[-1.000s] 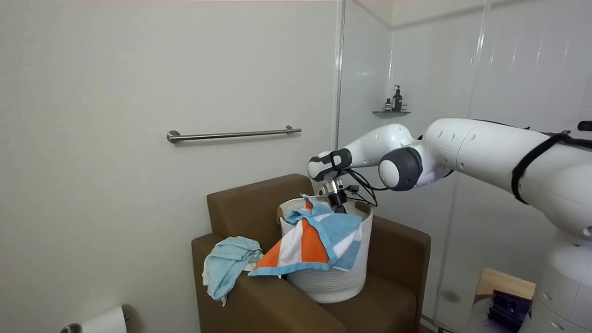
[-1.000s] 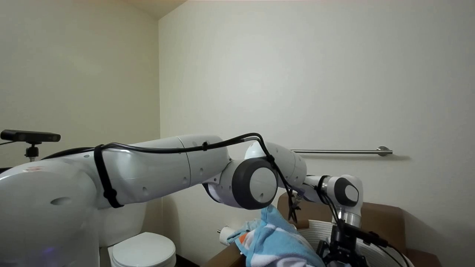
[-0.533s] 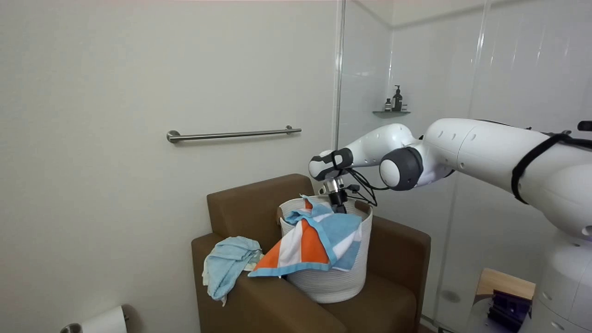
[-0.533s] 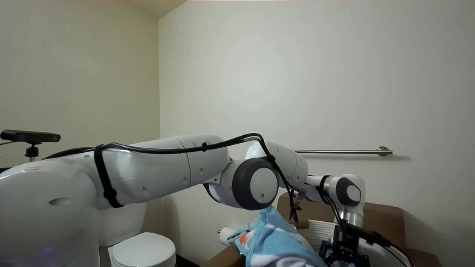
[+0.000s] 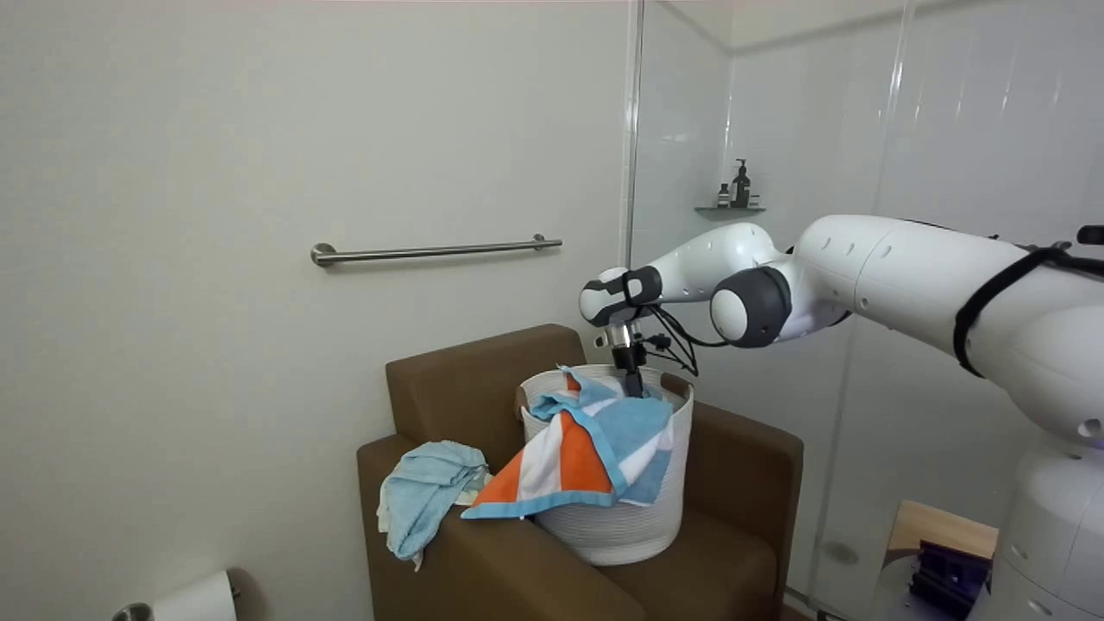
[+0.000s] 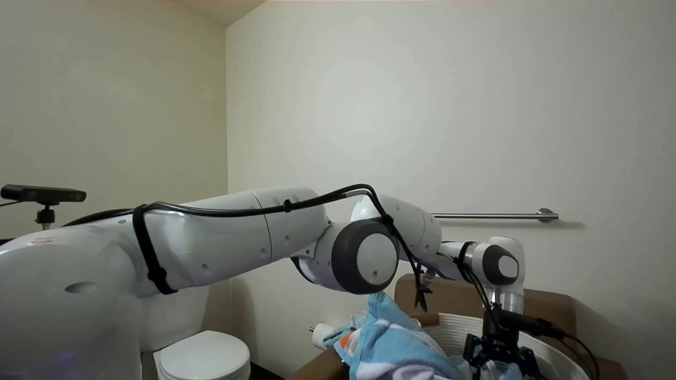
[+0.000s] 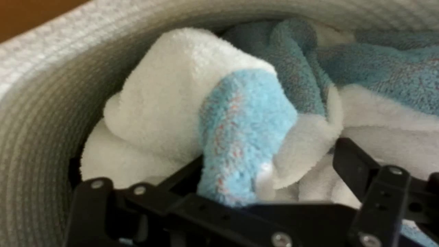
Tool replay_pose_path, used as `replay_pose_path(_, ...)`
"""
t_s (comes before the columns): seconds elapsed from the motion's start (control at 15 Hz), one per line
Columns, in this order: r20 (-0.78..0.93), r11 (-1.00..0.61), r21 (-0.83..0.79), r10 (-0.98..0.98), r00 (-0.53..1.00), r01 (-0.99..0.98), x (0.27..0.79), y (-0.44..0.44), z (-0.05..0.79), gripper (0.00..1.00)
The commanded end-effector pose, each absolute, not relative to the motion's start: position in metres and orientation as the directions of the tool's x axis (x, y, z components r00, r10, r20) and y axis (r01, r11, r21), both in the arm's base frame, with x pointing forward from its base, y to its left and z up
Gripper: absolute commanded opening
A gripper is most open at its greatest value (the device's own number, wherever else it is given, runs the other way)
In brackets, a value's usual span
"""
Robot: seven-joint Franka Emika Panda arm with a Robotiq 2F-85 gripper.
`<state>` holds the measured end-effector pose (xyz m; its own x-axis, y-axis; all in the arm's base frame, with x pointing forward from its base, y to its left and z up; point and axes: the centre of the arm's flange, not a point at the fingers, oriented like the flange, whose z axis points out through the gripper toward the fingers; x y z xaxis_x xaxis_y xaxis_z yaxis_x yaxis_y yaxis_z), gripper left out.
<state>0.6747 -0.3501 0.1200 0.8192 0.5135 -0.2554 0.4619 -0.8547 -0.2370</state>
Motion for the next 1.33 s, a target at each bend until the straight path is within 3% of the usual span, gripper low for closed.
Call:
replay_pose_path(0.0,-0.181,-0.848,-0.216,0.522,0.834,0.484,0.642,-0.340,0.142,1.00)
replay_pose_path(1.27,-0.019,-0.850,-0.083,0.524,0.852,0.521,0.648,-0.321,0.209,1.00)
